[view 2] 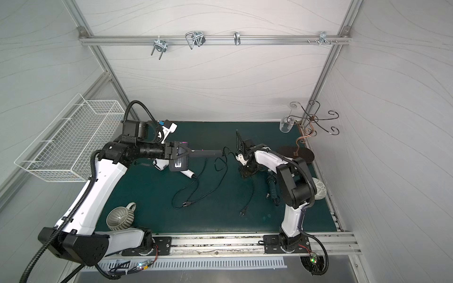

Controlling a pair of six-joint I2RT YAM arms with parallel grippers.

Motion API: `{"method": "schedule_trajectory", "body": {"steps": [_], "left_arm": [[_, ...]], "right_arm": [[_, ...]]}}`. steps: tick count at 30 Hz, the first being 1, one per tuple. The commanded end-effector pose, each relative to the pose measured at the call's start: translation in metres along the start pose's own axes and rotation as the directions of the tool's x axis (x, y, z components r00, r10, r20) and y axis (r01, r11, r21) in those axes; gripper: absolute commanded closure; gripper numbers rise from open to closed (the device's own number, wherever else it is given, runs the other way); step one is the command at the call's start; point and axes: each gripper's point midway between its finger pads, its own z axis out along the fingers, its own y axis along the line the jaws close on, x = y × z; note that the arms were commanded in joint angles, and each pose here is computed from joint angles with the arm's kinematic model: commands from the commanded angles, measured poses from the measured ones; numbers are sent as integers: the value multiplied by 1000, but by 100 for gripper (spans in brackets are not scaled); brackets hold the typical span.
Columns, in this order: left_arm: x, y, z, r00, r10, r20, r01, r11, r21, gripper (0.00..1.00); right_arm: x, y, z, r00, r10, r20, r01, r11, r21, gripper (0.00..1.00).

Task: Wrap the cord around the hair dryer
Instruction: Wrap the power cord around the hair dryer.

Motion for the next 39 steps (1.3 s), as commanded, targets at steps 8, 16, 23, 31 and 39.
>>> {"method": "schedule_trajectory", "body": {"steps": [8, 16, 23, 31, 39], "left_arm": [[-24, -31, -21, 989, 115, 92, -118, 992, 34, 100], [-28, -31, -23, 988, 116, 103, -120, 992, 27, 100], [-36, -28, -21, 989, 95, 112, -100, 994, 39, 100], [-50, -11, -30, 983, 62, 170, -62, 998, -5, 100], [-72, -10, -34, 973, 35, 228, -42, 999, 25, 100]], "right_arm": [[2, -11, 16, 999, 9, -40, -8, 999, 36, 51], [4, -8, 20, 998, 13, -57, -13, 1000, 15, 88], [0, -4, 7, 999, 44, -26, -43, 999, 3, 100], [-6, 1, -34, 1000, 10, 21, -10, 1000, 27, 100], [-15, 8, -86, 994, -56, 91, 50, 997, 58, 100]]}}
